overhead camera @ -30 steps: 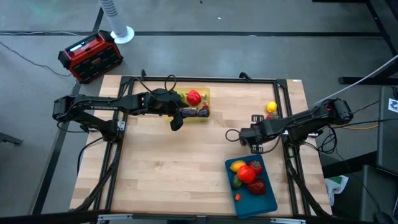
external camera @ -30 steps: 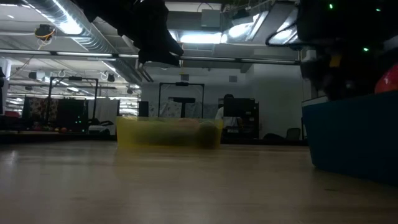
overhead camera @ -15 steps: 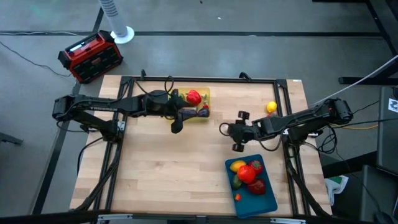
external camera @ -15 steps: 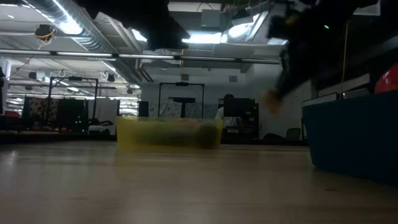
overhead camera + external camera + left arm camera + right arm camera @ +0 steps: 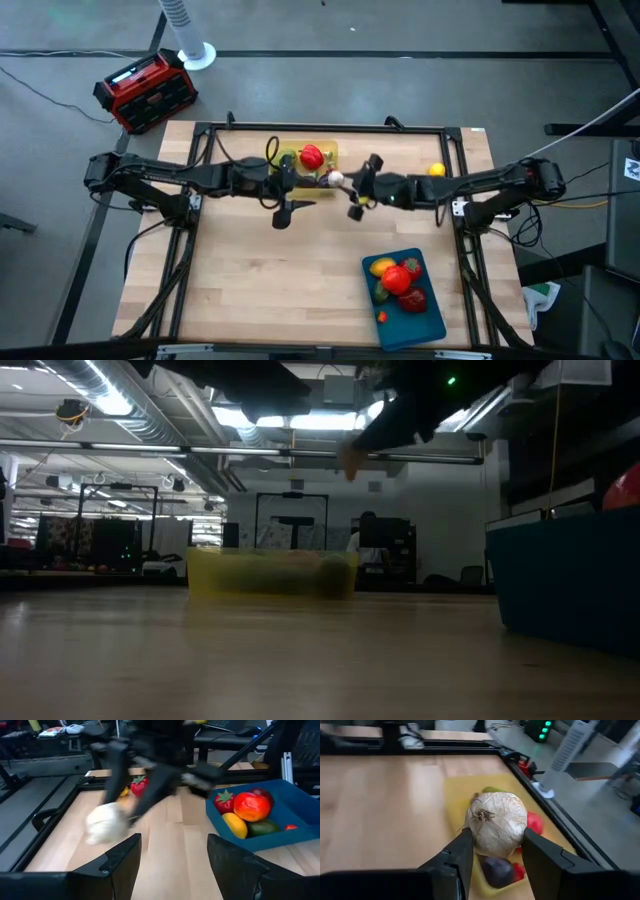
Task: Sort produce into baskets
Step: Put the white garlic into the yellow bin
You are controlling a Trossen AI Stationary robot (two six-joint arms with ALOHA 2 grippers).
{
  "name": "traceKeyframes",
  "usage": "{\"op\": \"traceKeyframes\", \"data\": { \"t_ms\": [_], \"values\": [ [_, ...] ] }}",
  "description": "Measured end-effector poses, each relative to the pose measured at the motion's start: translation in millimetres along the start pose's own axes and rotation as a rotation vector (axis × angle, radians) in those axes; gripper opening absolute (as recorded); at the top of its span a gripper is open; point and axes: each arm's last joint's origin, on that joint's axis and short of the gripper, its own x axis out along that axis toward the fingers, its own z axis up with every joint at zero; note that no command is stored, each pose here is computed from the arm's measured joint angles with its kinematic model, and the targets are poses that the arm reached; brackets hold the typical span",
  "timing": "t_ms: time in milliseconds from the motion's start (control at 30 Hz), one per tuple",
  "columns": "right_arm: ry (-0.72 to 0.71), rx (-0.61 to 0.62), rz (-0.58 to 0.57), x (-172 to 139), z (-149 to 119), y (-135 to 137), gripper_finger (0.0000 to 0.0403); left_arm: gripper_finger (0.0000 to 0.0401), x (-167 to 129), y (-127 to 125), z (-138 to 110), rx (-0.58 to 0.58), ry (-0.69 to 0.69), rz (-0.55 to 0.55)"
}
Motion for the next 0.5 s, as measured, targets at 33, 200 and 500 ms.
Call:
{"op": "traceKeyframes", "data": {
  "t_ms": [33, 200, 500],
  "values": [
    [-0.003, 0.011, -0.008, 5, -1, -4, 0.0144, 0.0223, 0, -1, 0, 0.001, -0.001, -0.003],
    [-0.022, 0.059, -0.018, 37, -8, -20, 0.0144, 0.0223, 0, 0, 4, -0.024, -0.042, 0.0],
    [-0.033, 0.104, -0.082, 75, -26, -41, 0.0144, 0.0223, -16, 6, 19, 0.0, -0.146, 0.026]
  ]
}}
